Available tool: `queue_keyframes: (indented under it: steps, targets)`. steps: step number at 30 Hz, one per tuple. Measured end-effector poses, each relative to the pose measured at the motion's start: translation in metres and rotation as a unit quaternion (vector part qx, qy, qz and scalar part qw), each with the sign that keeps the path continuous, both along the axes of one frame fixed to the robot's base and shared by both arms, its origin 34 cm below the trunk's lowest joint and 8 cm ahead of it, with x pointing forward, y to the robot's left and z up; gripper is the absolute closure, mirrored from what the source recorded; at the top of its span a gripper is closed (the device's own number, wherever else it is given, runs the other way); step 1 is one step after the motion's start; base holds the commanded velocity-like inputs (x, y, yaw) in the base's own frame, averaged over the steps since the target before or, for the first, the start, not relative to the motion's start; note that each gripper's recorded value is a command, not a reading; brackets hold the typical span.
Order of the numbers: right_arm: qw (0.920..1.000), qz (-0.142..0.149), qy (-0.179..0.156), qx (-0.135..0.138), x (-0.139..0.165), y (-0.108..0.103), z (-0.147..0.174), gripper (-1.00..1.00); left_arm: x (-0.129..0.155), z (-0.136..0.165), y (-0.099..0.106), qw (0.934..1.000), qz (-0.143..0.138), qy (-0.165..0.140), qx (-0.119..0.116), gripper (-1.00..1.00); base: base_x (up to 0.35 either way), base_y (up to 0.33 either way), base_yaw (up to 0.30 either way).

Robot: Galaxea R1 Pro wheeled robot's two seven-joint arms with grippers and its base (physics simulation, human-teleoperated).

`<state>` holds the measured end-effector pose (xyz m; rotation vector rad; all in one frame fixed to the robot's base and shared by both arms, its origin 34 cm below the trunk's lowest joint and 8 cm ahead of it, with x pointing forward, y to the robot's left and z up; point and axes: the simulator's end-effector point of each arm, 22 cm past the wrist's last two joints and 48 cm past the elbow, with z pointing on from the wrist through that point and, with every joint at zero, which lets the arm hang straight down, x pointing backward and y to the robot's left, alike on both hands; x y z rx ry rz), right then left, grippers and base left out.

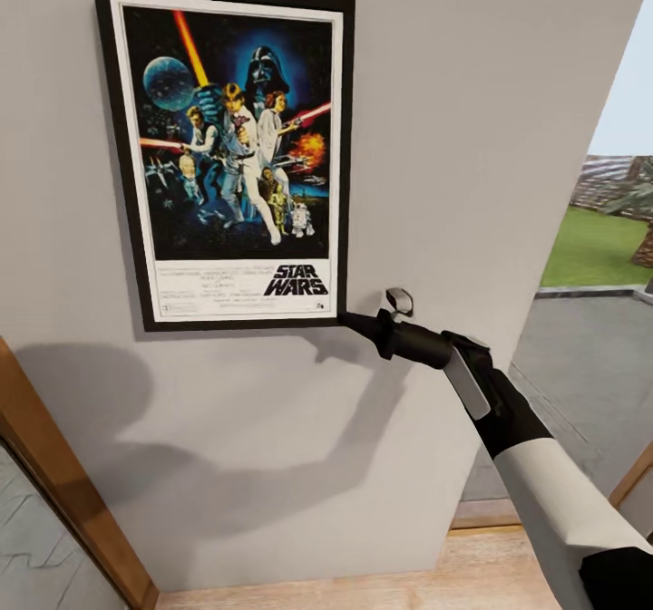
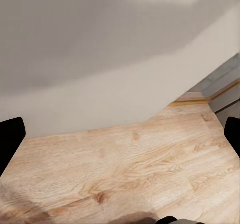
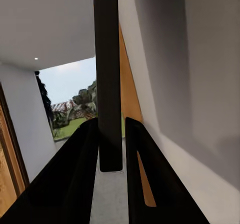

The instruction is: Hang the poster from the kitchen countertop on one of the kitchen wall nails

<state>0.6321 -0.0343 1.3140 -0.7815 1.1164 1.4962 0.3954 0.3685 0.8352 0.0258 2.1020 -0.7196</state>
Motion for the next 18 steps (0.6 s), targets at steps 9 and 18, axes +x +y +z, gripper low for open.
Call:
queue_keyframes:
  steps: [9,18]
  targets:
    - [1.0,0.001,0.001,0.002,-0.0007,-0.0003,-0.001,1.0,0.0,0.0,0.0,1.0,0.0,0.0,0.0,-1.0,0.0,0.0,0.0]
    - [1.0,0.0,0.001,0.002,-0.0006,-0.0002,-0.0012,1.0,0.0,0.0,-0.0001,1.0,0.0,0.0,0.0,-1.0,0.0,0.0,0.0]
